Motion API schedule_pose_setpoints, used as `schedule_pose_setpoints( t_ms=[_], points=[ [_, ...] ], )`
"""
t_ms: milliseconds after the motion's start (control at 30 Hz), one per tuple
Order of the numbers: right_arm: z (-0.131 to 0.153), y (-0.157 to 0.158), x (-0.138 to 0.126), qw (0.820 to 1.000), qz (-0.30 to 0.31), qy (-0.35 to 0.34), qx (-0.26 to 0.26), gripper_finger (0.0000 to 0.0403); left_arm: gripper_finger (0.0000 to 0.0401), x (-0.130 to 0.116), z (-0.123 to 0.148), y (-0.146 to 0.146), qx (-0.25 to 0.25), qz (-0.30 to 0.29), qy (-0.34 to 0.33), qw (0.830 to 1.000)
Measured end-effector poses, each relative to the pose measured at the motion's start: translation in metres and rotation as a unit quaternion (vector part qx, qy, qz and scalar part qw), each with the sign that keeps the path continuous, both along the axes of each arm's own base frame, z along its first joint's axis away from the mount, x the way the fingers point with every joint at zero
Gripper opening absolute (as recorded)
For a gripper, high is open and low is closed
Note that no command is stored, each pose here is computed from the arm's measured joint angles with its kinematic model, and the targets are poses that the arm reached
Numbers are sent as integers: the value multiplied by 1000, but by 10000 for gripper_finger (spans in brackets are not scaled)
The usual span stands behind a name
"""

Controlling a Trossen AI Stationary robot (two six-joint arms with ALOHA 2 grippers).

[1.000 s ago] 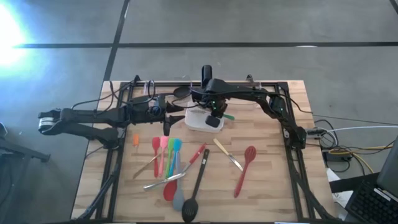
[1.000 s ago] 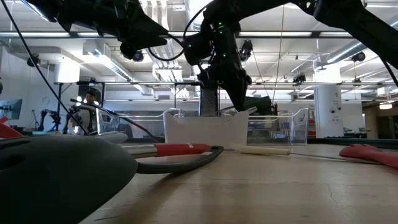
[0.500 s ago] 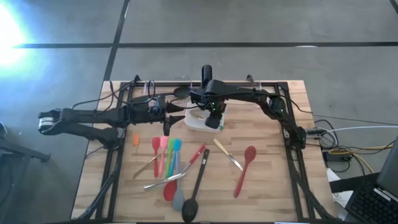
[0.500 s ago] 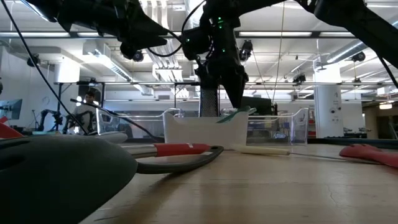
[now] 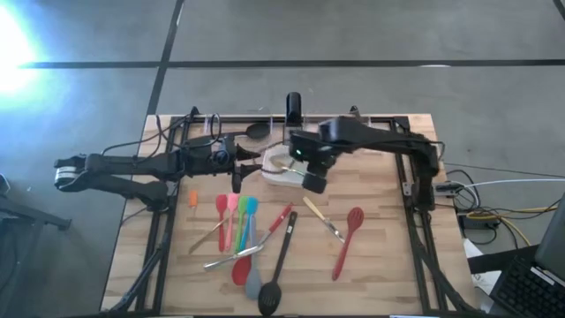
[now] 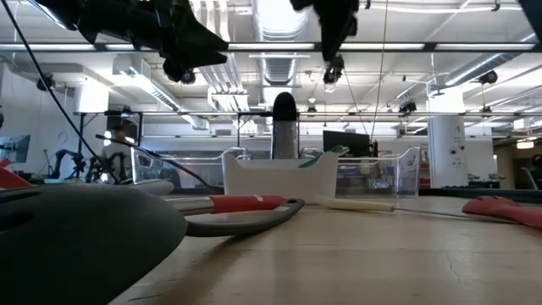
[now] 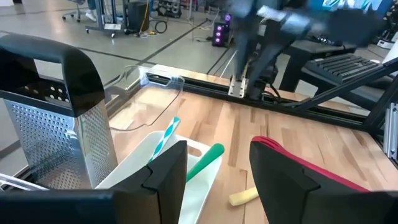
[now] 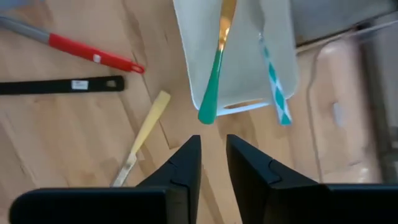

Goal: Pick & Place Kitchen Items
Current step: Put the orange spatula into the right transparent bin

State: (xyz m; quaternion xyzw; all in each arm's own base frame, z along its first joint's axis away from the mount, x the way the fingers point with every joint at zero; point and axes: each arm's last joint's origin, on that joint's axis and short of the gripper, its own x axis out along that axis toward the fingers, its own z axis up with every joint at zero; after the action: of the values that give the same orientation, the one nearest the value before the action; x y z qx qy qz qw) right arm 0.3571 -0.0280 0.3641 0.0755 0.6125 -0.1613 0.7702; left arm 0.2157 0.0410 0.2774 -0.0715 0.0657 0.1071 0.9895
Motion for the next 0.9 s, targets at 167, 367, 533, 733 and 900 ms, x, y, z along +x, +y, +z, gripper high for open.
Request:
schedule_pose_setpoints(
  t_ms=[167,367,533,733,900],
  points=[
    [26,34,-29,995,-10,-52,-81,48,179,0,0,0,0,0,-1,1000],
    [33,67,-66,988,-27,-88,-126,33,179,-1,1,0,-2,-1,-2,1000],
    [20,86,-91,983,-41,-115,-139,27,179,-2,-4,-1,-39,1,15,999],
    [-11,97,-108,983,-34,-123,-131,27,179,-12,-5,-5,-105,-8,154,982],
    [-36,95,-116,983,-35,-120,-132,27,179,-31,4,-10,-160,89,297,937]
  ],
)
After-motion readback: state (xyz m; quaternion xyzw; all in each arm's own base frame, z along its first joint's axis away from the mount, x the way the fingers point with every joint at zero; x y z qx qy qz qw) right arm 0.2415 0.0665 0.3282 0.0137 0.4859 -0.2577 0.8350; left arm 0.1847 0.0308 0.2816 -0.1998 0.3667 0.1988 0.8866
